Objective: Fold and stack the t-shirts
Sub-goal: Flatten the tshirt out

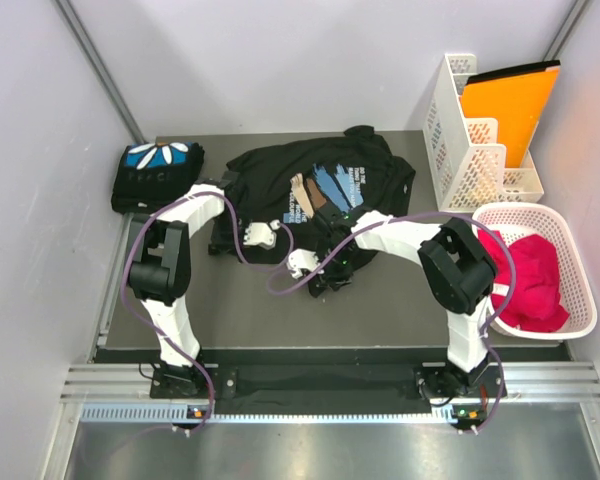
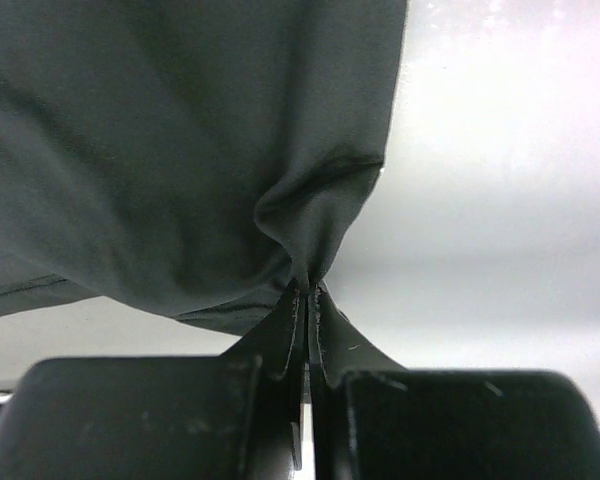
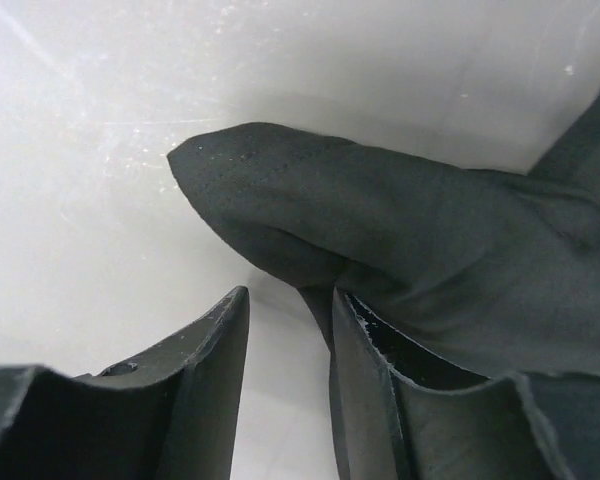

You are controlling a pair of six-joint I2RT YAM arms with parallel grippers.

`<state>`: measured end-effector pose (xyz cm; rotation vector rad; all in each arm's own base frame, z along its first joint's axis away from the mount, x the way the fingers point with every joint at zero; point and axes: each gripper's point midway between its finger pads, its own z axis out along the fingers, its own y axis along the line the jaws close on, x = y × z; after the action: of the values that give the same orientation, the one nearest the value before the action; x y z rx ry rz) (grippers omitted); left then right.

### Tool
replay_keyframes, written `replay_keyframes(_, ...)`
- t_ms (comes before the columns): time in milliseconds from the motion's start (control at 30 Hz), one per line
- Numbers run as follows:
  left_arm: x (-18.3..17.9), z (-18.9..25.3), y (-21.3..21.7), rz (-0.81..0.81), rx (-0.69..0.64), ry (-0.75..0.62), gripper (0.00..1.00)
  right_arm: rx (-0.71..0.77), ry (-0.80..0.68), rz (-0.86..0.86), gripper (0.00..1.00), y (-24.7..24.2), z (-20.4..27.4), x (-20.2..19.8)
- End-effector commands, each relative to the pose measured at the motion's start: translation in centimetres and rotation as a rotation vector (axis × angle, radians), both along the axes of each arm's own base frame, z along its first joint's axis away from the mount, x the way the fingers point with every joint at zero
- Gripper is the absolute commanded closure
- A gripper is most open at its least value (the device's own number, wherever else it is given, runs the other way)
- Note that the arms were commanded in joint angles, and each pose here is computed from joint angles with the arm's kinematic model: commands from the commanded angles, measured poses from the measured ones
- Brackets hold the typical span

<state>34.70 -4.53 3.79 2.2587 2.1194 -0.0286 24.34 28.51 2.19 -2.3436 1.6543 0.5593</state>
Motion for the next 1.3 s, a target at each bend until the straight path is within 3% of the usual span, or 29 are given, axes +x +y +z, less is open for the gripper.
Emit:
replay_keyframes(0,0.5,0.8,-1.2,-0.019,-0.050,-0.022,1.00,0.068,-0.048,-0.029,0.60,2.5,0.3,1.3)
replay_keyframes(300,0.7,1.1,-1.2,-0.039,-0.049,-0.033,1.00,0.052,-0.099,-0.070,0.55,2.6,-0.4,2.5)
replay_keyframes(700,0.7,1.3,-1.2,-0.037,-0.052,-0.032,1.00,0.140,-0.058,0.011,0.54,3.3,7.5,1.1)
replay_keyframes(1267,0.7,1.2,-0.9,-0.027,-0.036,-0.036,1.00,0.146,0.057,0.080,0.51,4.2,5.9,-3.0)
